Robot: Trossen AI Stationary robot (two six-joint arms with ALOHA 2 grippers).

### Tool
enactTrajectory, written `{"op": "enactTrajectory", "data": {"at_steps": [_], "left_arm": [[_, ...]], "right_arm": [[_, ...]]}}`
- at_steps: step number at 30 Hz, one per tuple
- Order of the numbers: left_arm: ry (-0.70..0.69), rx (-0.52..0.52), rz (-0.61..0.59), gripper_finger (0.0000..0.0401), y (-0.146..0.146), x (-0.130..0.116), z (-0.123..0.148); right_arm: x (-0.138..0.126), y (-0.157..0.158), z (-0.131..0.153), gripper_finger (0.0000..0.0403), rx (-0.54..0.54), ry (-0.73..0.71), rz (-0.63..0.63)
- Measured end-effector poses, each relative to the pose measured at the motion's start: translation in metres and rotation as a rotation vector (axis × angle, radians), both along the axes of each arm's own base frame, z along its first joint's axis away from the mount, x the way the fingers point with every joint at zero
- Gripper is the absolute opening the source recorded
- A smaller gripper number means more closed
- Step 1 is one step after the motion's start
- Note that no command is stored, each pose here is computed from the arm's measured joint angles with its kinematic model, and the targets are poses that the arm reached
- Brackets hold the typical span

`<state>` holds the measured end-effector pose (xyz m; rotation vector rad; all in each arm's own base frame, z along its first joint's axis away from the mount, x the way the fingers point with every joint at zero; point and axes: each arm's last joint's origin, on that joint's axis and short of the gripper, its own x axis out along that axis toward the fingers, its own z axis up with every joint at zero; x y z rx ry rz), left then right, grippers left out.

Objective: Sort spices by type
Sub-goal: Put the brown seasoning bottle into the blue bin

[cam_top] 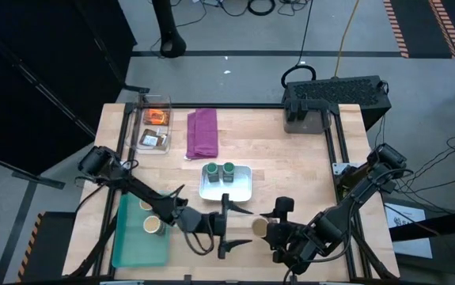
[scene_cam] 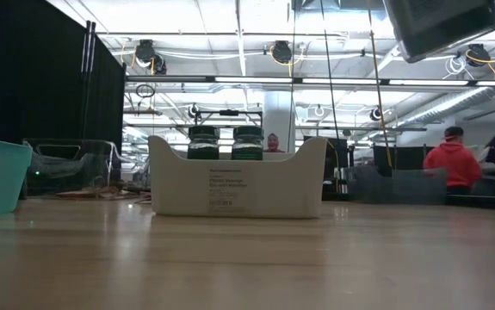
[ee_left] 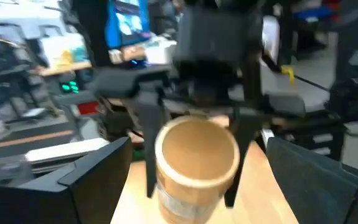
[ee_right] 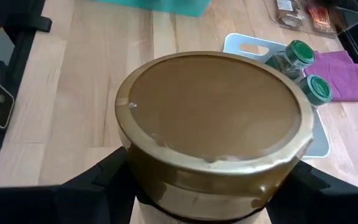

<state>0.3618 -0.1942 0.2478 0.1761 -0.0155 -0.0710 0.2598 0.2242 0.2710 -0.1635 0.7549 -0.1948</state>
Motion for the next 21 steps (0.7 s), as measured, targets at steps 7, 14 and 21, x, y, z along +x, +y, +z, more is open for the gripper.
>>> {"op": "enactTrajectory", "data": {"at_steps": [7,14,21], "left_arm": [[0.004,0.004,-0.049,0.0375,0.011,0.013,-0.014],[-0.016,0.017,-0.067,0.0375,0.017,0.021,-0.02],[-0.024,0.074,-0.098,0.0375,0.02,0.024,-0.023]], "right_arm": [[0.004,-0.004,0.0,0.0244,-0.034,0.0,0.006],[0.006,-0.006,0.0,0.0244,-0.038,0.003,0.007],[0.007,-0.006,0.0,0.0244,-0.028,-0.003,-0.003]]}}
